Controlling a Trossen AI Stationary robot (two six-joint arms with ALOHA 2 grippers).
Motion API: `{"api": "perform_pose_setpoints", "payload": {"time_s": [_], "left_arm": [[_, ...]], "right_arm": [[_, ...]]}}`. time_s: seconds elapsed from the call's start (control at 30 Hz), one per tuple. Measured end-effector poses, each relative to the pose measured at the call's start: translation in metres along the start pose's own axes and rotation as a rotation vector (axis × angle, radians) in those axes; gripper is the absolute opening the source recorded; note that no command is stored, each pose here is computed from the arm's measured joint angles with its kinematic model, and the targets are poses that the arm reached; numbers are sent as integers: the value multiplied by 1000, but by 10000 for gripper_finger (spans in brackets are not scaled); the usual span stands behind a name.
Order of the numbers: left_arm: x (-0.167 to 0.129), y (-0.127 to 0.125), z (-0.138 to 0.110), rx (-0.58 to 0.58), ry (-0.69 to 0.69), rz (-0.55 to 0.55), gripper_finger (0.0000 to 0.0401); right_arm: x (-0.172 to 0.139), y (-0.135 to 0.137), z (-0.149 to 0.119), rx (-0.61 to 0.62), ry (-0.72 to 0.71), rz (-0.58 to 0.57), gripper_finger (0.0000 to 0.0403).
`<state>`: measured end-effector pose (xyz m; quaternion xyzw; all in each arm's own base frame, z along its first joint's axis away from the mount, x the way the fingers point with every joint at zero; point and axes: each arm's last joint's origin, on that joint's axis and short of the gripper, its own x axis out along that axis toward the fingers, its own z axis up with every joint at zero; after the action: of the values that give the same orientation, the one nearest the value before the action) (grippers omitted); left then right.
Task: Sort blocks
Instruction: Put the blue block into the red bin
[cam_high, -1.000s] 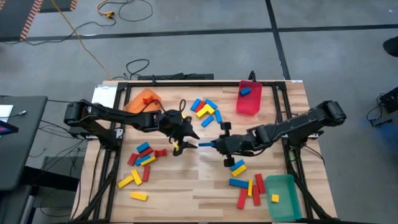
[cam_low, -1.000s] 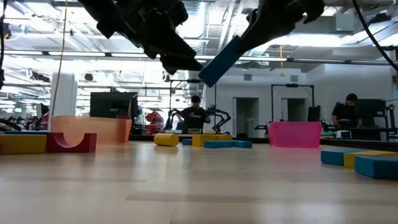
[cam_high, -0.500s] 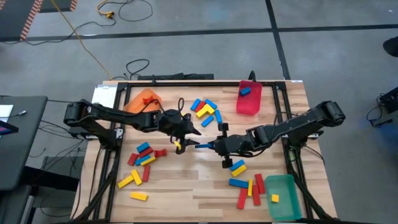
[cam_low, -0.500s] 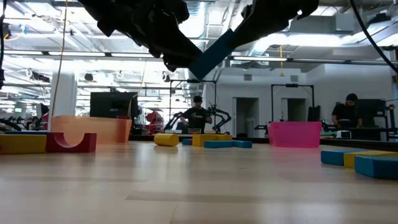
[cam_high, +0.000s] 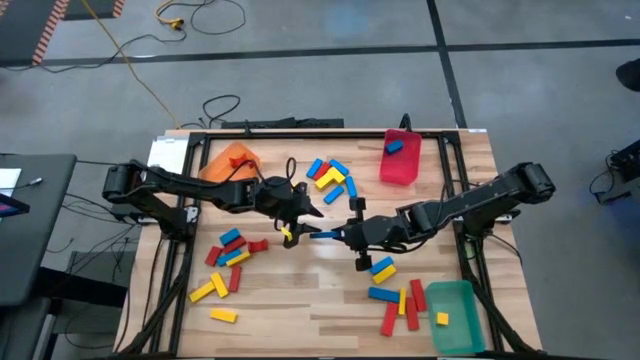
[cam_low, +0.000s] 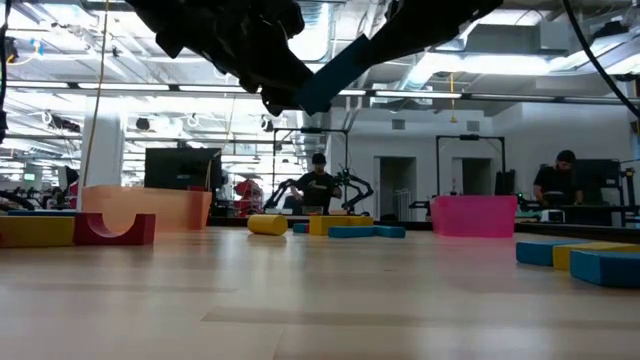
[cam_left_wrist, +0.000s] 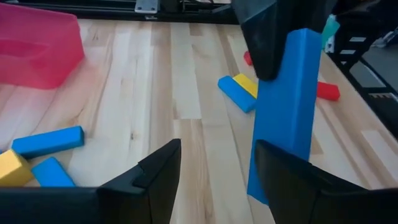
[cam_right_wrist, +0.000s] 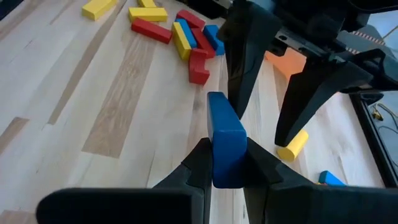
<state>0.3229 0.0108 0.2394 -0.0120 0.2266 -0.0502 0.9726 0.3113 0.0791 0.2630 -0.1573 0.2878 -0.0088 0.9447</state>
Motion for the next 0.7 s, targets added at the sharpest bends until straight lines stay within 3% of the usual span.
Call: {"api": "perform_pose_setpoints", "payload": {"time_s": [0.3, 0.7], "left_arm": [[-2, 0, 2, 1, -16, 19, 196], [0, -5, 0, 7, 0, 35, 196]], "right_arm": [[3, -9, -13, 46, 125, -14, 71], [5, -16, -3, 29, 20, -29, 71]]}}
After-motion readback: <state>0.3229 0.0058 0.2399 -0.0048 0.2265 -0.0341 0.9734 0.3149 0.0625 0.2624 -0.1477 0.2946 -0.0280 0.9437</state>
